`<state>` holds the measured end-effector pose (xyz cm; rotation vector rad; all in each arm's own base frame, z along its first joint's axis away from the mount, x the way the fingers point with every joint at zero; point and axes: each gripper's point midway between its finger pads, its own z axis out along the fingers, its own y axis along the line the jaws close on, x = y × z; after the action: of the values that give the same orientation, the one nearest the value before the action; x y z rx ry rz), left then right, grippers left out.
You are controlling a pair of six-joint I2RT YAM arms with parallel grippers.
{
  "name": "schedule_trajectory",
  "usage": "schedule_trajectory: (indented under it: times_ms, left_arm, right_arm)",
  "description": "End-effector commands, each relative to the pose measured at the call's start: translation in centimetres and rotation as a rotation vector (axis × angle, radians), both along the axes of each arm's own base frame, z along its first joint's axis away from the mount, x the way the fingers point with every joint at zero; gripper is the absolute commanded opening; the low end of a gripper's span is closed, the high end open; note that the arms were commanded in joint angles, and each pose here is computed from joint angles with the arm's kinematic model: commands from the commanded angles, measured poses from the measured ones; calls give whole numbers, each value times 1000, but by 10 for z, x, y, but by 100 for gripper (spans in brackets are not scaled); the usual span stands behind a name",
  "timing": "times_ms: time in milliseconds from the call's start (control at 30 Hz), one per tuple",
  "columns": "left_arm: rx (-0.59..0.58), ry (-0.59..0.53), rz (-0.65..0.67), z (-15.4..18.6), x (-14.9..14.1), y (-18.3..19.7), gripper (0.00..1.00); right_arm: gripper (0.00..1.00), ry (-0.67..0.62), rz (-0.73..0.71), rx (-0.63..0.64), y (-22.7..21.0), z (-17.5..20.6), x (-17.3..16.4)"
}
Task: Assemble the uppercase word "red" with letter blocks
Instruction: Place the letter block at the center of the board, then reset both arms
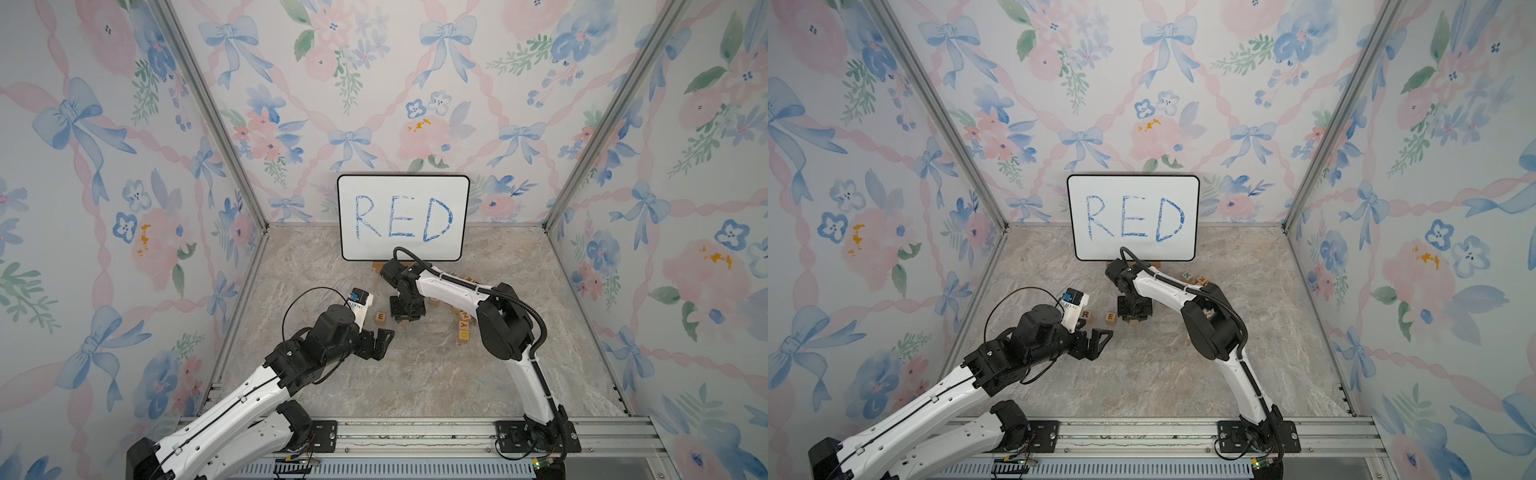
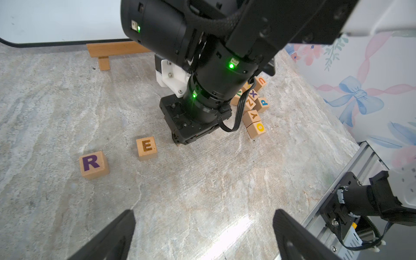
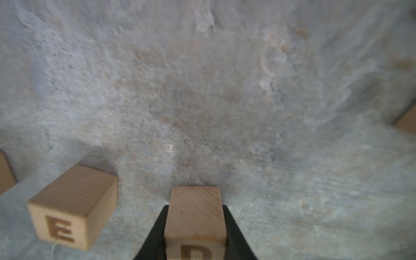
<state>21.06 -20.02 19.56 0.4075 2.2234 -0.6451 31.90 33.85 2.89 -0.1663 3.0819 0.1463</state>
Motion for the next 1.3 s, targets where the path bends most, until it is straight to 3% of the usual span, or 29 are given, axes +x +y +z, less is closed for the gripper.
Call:
schedule_trajectory:
  times_ms: [0,133,300,367,467,667,867,1267]
  left_arm:
    - [-9,-20,3,10,3,0,98]
    - [-12,-23,6,11,3,1,98]
    - [-13,-26,9,11,3,2,98]
    - [-12,-27,12,12,4,2,98]
    - [-18,-29,25,15,6,4,98]
    - [-55,-23,131,24,23,19,98]
    - [-62,50,238,13,49,38,98]
    - [49,164,262,-26,77,39,98]
  right_arm:
    - [32,37,-9,-29,-1,-6,-10]
    - [33,37,-14,-36,-2,-6,-10]
    - [43,44,-7,-30,-1,-6,-11]
    - [50,44,-3,-21,1,-5,-11]
    - [68,25,2,-11,2,4,-8]
    - [97,-57,5,35,-1,43,-1]
    - [97,-96,-64,103,-20,69,-1]
    - [97,-197,-64,176,-59,109,-9]
